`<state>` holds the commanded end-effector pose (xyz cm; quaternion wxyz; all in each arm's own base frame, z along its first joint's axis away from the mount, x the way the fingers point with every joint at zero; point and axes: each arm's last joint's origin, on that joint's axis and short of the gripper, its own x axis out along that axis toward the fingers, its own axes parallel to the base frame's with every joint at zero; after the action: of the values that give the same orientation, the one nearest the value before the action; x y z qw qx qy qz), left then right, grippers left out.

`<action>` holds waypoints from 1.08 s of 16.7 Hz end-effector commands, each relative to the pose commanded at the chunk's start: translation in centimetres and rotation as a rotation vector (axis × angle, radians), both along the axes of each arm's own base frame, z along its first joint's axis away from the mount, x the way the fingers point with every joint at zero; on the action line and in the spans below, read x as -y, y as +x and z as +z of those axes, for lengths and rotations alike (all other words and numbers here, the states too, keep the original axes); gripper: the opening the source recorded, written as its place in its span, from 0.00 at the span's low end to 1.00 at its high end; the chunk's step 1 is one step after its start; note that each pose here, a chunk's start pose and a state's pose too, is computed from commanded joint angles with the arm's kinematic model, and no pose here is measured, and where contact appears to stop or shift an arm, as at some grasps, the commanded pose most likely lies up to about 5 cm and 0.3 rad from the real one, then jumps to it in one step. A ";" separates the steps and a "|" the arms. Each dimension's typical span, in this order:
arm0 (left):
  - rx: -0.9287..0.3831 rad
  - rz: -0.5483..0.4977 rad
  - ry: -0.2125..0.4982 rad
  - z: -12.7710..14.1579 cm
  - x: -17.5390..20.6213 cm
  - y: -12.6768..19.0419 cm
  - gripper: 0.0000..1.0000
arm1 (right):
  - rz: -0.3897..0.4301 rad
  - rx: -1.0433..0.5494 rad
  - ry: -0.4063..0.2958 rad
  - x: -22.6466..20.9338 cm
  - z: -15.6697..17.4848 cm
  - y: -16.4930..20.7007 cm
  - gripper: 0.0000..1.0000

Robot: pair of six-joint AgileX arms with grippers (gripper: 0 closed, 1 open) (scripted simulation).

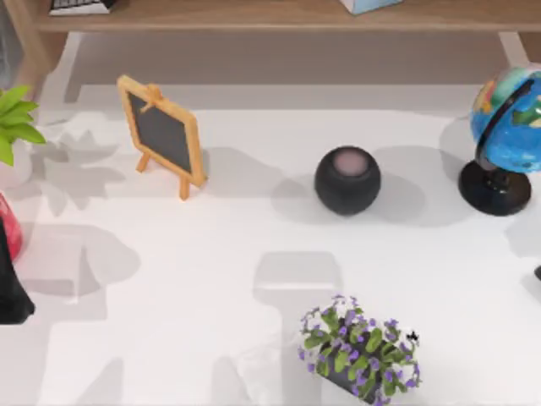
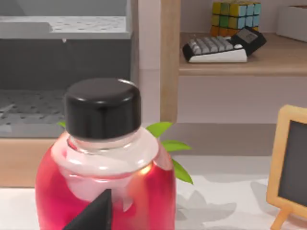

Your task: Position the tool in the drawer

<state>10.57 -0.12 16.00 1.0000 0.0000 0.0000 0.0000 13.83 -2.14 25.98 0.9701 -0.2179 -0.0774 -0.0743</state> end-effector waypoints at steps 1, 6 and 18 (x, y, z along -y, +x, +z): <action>0.000 0.000 0.000 0.0 0.0 0.0 1.00 | -0.021 0.003 -0.072 0.5 1.1 1.2 1.00; 0.000 0.000 0.000 0.0 0.0 0.0 1.00 | -0.103 -0.043 -0.447 4.3 3.5 9.7 1.00; 0.000 0.000 0.000 0.0 0.0 0.0 1.00 | -0.034 -0.230 -1.065 15.2 -14.2 25.9 1.00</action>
<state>10.57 -0.12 16.00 1.0000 0.0000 0.0000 0.0000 39.69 -17.30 11.81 0.7266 -0.6869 0.0056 -0.0161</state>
